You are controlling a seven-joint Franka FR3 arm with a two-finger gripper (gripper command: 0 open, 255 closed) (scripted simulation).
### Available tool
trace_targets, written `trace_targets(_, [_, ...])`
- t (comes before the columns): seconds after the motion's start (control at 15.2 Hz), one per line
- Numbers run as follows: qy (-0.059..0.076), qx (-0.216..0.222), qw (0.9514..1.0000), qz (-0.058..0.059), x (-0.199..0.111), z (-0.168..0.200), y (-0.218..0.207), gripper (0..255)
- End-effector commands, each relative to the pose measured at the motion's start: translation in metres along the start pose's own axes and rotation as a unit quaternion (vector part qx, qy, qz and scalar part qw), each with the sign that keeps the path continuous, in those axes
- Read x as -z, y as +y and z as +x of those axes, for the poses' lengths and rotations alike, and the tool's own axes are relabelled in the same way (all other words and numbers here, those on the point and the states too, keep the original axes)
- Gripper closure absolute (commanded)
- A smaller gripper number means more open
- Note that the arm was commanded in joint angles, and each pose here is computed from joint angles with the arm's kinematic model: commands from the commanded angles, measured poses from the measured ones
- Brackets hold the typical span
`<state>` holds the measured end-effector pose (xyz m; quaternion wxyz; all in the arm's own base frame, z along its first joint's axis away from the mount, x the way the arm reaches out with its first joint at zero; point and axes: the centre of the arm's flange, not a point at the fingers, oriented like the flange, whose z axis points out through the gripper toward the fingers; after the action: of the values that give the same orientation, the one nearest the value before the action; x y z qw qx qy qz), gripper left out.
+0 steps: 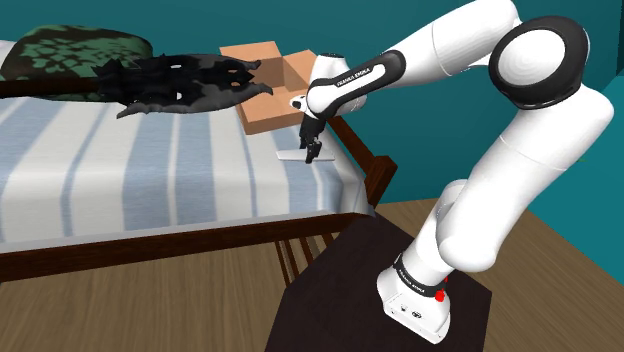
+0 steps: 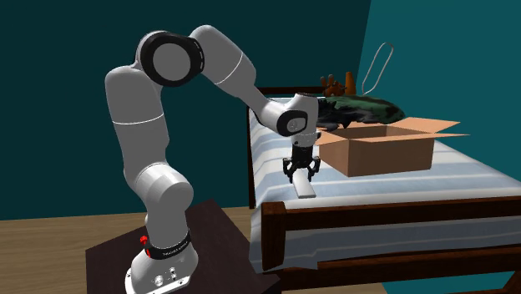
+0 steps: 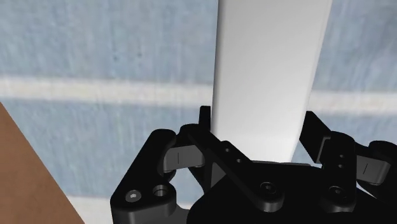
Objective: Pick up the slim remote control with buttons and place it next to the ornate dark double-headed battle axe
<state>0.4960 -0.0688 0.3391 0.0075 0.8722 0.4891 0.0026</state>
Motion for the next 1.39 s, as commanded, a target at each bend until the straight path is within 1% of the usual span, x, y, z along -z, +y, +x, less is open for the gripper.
trace_targets(0.0, [-0.002,0.002,1.0000,0.004,-0.003,0.001,-0.002,255])
trace_targets(0.2, [-0.002,0.002,1.0000,0.004,-0.006,0.003,-0.002,255])
trace_targets(1.32, [-0.002,0.002,1.0000,0.004,0.084,0.002,-0.001,255])
